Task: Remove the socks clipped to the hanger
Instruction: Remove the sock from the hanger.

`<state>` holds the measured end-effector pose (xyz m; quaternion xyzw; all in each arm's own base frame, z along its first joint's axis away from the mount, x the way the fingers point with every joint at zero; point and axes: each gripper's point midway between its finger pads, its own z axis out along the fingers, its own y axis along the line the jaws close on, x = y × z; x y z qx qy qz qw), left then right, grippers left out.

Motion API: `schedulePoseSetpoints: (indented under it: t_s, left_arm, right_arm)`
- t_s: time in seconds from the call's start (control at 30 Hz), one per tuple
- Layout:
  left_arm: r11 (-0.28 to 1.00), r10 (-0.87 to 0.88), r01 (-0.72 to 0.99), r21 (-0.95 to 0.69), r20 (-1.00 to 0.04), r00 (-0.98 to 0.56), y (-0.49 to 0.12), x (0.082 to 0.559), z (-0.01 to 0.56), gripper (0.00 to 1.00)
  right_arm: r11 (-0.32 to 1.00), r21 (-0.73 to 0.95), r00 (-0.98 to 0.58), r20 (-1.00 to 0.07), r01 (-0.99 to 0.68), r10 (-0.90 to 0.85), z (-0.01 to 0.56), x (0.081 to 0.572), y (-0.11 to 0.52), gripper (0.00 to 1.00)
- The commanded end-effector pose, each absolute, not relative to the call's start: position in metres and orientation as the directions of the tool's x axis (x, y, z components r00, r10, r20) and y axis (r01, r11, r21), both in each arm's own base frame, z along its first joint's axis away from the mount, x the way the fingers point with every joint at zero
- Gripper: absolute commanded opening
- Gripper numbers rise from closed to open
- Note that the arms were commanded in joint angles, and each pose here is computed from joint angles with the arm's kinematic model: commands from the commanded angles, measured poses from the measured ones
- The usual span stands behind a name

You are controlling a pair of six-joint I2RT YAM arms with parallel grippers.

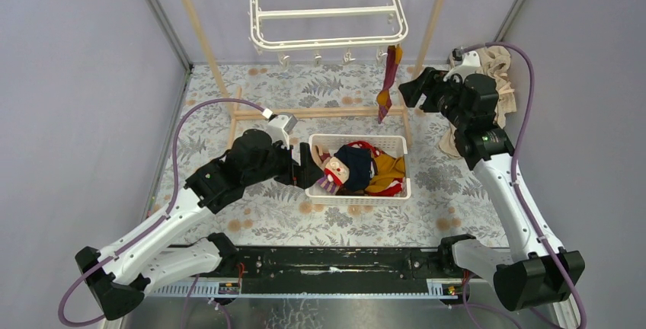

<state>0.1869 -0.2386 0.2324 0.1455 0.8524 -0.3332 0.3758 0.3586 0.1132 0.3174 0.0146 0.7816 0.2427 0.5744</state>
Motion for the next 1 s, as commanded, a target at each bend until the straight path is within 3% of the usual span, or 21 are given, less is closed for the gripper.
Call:
schedulePoseSetpoints:
  t_s: [0.0, 0.47, 0.57, 0.8, 0.97]
  left_arm:
    - [0.717, -0.018, 0.519, -0.466, -0.756, -0.654, -0.24, 0.186, 0.245, 0.98]
    - [0.719, -0.02, 0.517, -0.466, -0.756, -0.654, -0.24, 0.186, 0.246, 0.98]
    - [0.722, -0.02, 0.514, -0.463, -0.756, -0.654, -0.239, 0.186, 0.245, 0.98]
    - [0.725, -0.023, 0.51, -0.463, -0.757, -0.653, -0.238, 0.187, 0.246, 0.98]
    - [0.725, -0.021, 0.51, -0.463, -0.755, -0.655, -0.239, 0.187, 0.246, 0.99]
  right_arm:
    - [0.832, 0.367, -0.163, -0.93, -0.415, 0.329, 0.366, 0.369, 0.129, 0.76]
    - [0.808, 0.369, -0.139, -0.928, -0.459, 0.346, 0.368, 0.419, 0.144, 0.78]
    - [0.808, 0.372, -0.139, -0.927, -0.458, 0.348, 0.366, 0.429, 0.146, 0.73]
    - [0.813, 0.369, -0.11, -0.927, -0.449, 0.36, 0.367, 0.427, 0.143, 0.33]
    - [0.819, 0.346, -0.098, -0.935, -0.457, 0.34, 0.371, 0.418, 0.141, 0.13]
